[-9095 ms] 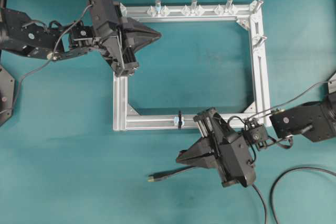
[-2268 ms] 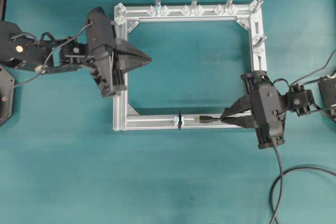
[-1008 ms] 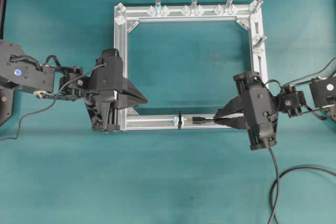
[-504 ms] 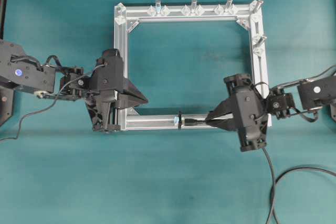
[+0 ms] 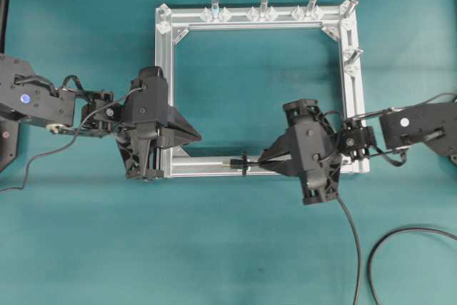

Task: Insert the wire through the string loop located in the center.
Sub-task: 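Move the left gripper toward the plug emerging from the loop, then grasp the USB plug with the left gripper on the loop's far side, then open the right gripper and pull the cable left through the loop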

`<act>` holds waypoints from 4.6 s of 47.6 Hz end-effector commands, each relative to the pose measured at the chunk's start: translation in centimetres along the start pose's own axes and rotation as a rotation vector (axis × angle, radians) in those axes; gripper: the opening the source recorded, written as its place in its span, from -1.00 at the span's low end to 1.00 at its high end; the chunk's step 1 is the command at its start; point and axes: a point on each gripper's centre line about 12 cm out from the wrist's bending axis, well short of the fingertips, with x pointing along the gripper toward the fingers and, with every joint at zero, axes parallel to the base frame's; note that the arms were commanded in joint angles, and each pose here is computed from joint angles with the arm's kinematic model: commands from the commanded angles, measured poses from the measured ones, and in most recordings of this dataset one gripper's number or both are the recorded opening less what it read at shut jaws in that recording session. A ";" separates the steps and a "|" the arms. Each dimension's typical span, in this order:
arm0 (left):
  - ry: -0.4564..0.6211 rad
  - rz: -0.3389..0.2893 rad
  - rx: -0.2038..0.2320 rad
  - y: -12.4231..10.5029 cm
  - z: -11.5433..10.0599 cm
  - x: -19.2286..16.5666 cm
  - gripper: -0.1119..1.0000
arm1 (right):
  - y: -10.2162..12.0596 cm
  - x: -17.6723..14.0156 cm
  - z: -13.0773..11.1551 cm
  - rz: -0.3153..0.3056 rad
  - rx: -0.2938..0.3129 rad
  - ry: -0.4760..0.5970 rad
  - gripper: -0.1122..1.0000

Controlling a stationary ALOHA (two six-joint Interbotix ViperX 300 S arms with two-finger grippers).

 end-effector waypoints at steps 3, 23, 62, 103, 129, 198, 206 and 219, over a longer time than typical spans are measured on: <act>-0.035 -0.006 0.007 -0.2 1.1 -0.3 -0.79 | 0.0 0.2 1.6 0.002 -0.002 -0.046 -0.61; -0.033 -0.006 0.007 -0.2 1.1 -0.3 -0.79 | 0.0 1.0 2.2 0.002 -0.002 -0.052 -0.61; -0.072 -0.045 0.026 -2.0 2.9 0.5 -0.79 | 0.0 1.3 2.0 0.001 -0.001 -0.045 -0.61; -0.046 -0.105 0.075 -5.1 3.6 3.1 -0.52 | -0.1 1.3 1.9 0.000 -0.002 -0.043 -0.61; -0.038 -0.097 0.117 -4.9 3.8 3.7 0.53 | -0.1 1.3 1.9 0.000 -0.004 -0.043 -0.61; 0.012 -0.060 0.139 -3.2 2.7 6.1 -0.46 | -0.1 1.3 2.1 0.000 -0.004 -0.046 -0.61; 0.005 -0.060 0.141 -3.3 2.9 6.0 -0.46 | -0.1 1.3 2.1 0.000 -0.001 -0.048 -0.61; 0.001 -0.059 0.140 -3.2 3.1 6.0 -0.46 | 0.0 1.3 2.2 0.002 -0.009 -0.049 -0.61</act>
